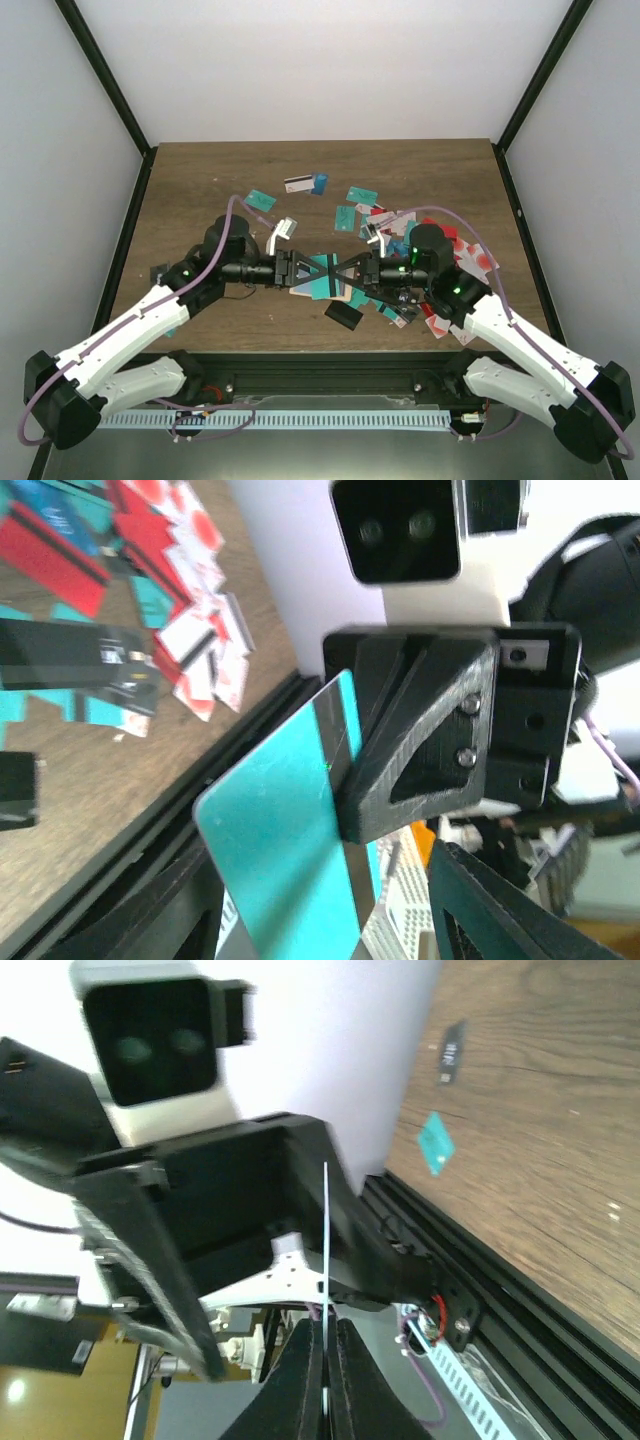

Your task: Put the credit cards into the card holder

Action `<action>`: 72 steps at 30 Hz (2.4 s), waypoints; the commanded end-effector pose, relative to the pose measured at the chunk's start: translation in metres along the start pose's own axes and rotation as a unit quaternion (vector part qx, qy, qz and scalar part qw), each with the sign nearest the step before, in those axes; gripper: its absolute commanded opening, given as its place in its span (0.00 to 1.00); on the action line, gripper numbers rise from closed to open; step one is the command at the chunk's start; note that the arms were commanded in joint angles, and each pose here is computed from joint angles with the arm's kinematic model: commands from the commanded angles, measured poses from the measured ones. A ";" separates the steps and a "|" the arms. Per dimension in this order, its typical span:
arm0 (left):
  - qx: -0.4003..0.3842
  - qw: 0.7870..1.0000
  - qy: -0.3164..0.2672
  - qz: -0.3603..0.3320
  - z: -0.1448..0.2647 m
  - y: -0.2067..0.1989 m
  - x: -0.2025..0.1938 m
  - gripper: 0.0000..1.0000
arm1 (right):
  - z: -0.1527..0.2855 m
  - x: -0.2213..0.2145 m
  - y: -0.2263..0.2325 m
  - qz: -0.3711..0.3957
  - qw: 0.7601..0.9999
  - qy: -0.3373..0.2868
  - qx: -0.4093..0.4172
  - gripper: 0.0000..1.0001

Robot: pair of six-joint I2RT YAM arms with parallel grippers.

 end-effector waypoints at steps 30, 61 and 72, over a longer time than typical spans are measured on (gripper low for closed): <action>0.419 0.896 0.142 0.024 -0.009 0.251 0.009 0.11 | -0.034 0.054 -0.163 -0.112 0.954 -0.093 -0.262 0.01; 0.460 0.871 0.171 0.014 0.006 0.291 -0.003 0.10 | -0.054 0.071 -0.239 -0.128 0.928 -0.064 -0.344 0.01; 0.446 0.875 0.187 0.025 0.006 0.293 -0.019 0.10 | -0.065 0.073 -0.246 -0.152 0.932 -0.062 -0.323 0.01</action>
Point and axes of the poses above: each gripper's point midway between its finger pads, its own z axis back along the fingers, its own y axis along the line the jaws close on, x = y × z, the point moved 2 cm from there along z, back along the fingers, and after that the axes turned 7 degrees about -z, right-handed, at the moved point
